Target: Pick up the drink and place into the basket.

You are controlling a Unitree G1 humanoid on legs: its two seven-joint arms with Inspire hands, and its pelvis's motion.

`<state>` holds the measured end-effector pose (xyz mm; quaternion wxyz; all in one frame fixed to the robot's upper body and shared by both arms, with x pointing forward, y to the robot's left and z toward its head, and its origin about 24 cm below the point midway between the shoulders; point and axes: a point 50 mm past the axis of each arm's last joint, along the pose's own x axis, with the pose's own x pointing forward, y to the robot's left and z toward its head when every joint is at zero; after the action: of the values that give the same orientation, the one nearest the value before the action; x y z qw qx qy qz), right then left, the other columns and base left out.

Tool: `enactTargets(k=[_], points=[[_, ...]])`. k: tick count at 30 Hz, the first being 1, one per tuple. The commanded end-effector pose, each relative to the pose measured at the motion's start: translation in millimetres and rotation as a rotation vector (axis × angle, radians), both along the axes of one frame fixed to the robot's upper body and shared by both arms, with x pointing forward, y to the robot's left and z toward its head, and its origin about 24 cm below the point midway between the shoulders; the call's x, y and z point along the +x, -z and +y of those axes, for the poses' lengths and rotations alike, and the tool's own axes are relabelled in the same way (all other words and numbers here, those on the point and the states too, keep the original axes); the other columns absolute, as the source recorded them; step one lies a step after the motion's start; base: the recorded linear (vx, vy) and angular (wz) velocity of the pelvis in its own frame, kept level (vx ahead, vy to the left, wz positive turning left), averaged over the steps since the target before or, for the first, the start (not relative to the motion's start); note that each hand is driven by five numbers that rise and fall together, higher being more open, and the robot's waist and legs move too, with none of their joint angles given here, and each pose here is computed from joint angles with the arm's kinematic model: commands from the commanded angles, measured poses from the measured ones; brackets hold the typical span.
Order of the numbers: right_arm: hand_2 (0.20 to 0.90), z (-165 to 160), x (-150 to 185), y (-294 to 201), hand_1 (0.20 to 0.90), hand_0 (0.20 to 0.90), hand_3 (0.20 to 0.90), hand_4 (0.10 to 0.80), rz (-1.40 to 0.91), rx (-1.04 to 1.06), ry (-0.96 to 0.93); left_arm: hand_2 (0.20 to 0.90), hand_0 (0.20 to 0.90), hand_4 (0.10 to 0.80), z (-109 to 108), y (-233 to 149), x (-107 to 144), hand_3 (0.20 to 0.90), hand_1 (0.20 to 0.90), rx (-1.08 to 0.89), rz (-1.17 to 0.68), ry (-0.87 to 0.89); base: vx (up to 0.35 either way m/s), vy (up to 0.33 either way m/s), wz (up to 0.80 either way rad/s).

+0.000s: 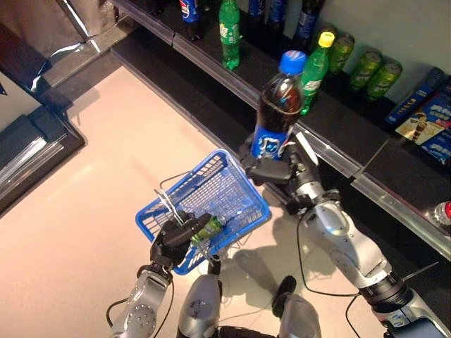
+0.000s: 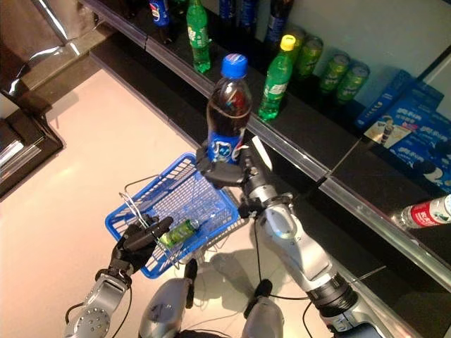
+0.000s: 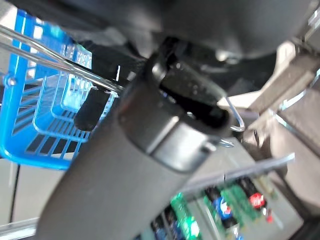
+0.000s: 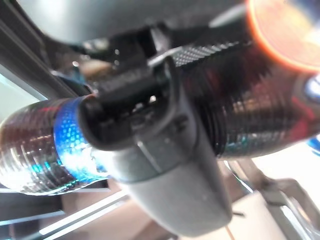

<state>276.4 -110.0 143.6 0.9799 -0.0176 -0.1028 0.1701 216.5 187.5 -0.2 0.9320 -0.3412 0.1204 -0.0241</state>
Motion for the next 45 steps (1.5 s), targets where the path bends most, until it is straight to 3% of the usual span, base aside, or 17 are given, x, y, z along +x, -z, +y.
enactTargets(k=[1,16,27,45], points=[[0.3,26.4,-27.3,-61.2,0.3,0.3,0.2,0.1,-0.293,0.203,-0.147,0.3,0.3,0.1,-9.0,-91.6,5.0,0.2,0.3,0.02,-0.515,0.16,0.036,0.021,0.16],[0.3,55.8,-20.0,-19.7,0.3,0.3,0.2,0.1,-0.095,0.229,0.004,0.3,0.3,0.1,-41.0,-137.8,-7.4,0.2,0.3,-0.083,-0.739,0.403,0.014,0.014,0.18],[0.3,74.5,-3.0,33.8,0.3,0.3,0.2,0.1,0.07,0.07,0.159,0.3,0.3,0.1,-59.8,-157.1,-18.2,0.2,0.3,-0.197,-0.877,0.587,0.022,0.021,0.14],[0.3,87.2,-2.8,111.2,0.3,0.3,0.2,0.1,0.36,-0.027,0.248,0.3,0.3,0.1,-73.3,-158.2,-23.9,0.2,0.3,-0.243,-0.855,0.709,0.032,0.005,0.09]])
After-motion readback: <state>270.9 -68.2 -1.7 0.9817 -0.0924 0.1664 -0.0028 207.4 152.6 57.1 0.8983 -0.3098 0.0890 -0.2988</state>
